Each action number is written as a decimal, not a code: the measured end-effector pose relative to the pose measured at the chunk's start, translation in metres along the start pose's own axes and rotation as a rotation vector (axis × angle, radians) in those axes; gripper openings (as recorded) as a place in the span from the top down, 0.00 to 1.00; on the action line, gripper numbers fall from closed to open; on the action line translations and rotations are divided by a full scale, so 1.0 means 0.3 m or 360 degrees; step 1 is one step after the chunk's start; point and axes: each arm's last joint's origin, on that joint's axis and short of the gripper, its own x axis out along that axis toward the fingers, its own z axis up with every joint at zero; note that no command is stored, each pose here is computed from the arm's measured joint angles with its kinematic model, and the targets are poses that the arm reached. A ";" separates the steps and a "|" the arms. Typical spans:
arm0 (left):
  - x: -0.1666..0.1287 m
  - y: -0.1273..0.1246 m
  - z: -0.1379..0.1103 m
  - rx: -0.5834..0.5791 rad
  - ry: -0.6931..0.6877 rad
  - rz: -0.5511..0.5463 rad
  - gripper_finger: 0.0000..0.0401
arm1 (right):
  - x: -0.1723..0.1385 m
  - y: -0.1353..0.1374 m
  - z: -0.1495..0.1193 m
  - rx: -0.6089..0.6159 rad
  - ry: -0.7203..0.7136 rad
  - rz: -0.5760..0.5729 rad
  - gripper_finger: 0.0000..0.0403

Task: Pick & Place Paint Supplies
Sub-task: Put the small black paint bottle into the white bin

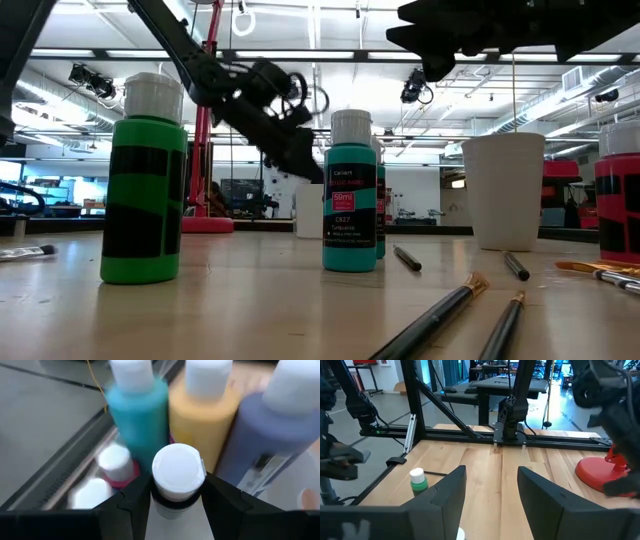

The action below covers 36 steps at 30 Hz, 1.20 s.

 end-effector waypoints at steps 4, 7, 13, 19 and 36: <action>0.034 0.006 -0.038 -0.0003 0.0050 0.0035 0.59 | 0.000 0.000 0.003 0.0002 -0.0016 0.0000 0.56; 0.052 0.020 -0.052 -0.0028 0.0072 0.0038 0.59 | 0.000 0.000 0.006 0.0002 -0.0028 0.0000 0.56; 0.084 0.049 -0.038 -0.0010 0.0064 0.0044 0.57 | 0.000 -0.001 0.010 -0.0024 -0.0051 -0.0012 0.56; 0.111 0.055 -0.034 -0.0004 0.0046 -0.0052 0.57 | 0.000 -0.001 0.011 -0.0047 -0.0057 -0.0013 0.56; 0.113 0.045 -0.039 0.0057 0.0061 -0.0080 0.52 | 0.000 -0.001 0.011 -0.0050 -0.0056 -0.0012 0.56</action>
